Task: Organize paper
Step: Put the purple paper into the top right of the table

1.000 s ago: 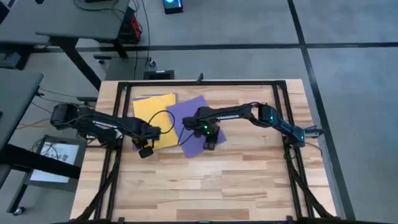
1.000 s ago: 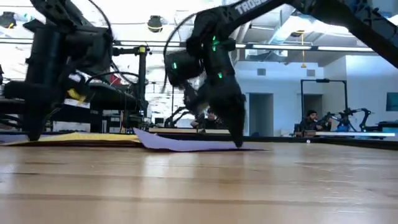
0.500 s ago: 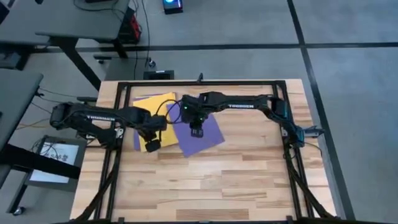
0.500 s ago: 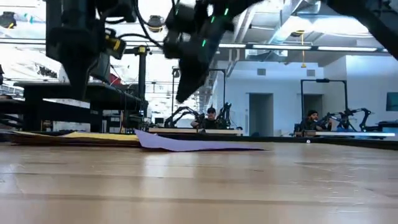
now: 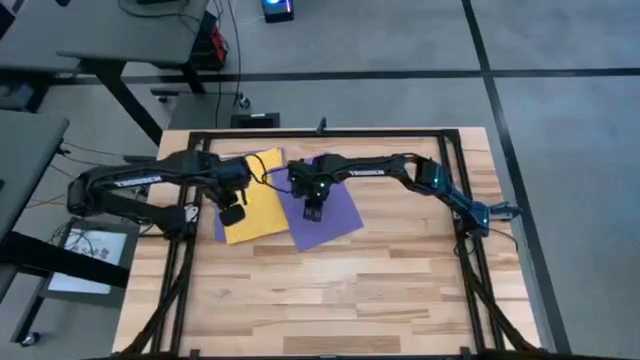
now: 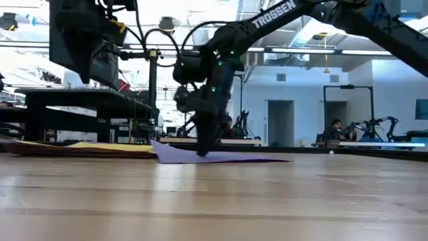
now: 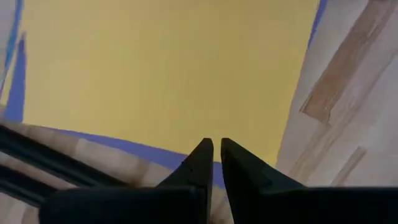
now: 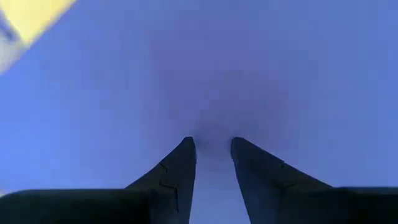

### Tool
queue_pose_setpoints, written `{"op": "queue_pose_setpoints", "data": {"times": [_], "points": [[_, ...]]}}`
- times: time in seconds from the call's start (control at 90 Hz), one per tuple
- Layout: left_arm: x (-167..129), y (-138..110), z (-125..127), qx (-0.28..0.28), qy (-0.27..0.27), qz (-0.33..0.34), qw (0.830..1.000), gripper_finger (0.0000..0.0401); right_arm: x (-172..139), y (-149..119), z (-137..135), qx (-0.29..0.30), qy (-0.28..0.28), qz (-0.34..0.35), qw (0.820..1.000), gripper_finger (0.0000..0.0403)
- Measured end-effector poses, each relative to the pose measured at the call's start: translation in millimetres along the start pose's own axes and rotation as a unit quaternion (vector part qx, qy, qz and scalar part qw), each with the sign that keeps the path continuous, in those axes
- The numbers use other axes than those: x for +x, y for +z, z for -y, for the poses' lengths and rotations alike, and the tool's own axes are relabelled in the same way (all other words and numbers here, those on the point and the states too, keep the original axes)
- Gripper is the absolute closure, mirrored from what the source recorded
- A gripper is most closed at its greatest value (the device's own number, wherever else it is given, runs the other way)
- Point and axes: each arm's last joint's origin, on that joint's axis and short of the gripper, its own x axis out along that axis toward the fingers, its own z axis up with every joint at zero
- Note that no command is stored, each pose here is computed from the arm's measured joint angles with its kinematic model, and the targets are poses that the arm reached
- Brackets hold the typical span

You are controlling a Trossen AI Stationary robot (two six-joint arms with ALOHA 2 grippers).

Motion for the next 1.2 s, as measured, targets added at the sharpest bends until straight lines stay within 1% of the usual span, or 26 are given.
{"op": "queue_pose_setpoints", "data": {"times": [0.122,0.3,0.444,0.556,0.656,0.8,0.878,0.967,1.022,1.067,1.133,1.2], "points": [[-5,0,-7,-0.037,0.001,0.027,0.999,0.0384,-2,-10,14,0.044,-0.006,-0.054,0.998,0.0301],[-7,2,-14,-0.082,0.004,0.042,0.996,0.0384,-4,-21,28,0.09,-0.024,-0.105,0.99,0.0301],[-8,4,-16,-0.095,0.004,0.056,0.994,0.0384,-5,-26,37,0.097,-0.032,-0.13,0.986,0.0301],[-8,6,-16,-0.085,0.002,0.066,0.994,0.0384,-11,-25,39,0.076,-0.032,-0.12,0.989,0.0301],[-13,9,-16,-0.068,0.0,0.079,0.995,0.0384,-34,-23,38,0.057,-0.035,-0.083,0.994,0.0301],[-26,18,-16,-0.053,-0.006,0.125,0.991,0.0384,-103,-21,35,0.039,-0.036,0.032,0.998,0.0301],[-32,21,-17,-0.047,-0.007,0.139,0.989,0.0384,-128,-29,36,0.031,-0.037,0.084,0.995,0.0301],[-36,23,-18,-0.038,-0.005,0.148,0.988,0.0384,-149,-50,40,0.036,-0.039,0.134,0.99,0.0301],[-36,23,-19,-0.038,-0.003,0.148,0.988,0.0384,-161,-70,40,0.035,-0.035,0.178,0.983,0.0301],[-36,23,-20,-0.04,-0.002,0.149,0.988,0.0384,-165,-89,40,0.04,-0.035,0.209,0.976,0.0301],[-36,23,-22,-0.041,0.0,0.15,0.988,0.0384,-164,-115,38,0.057,-0.032,0.264,0.962,0.0301],[-37,25,-23,-0.039,0.001,0.157,0.987,0.0384,-154,-136,37,0.073,-0.023,0.317,0.945,0.0301]]}}
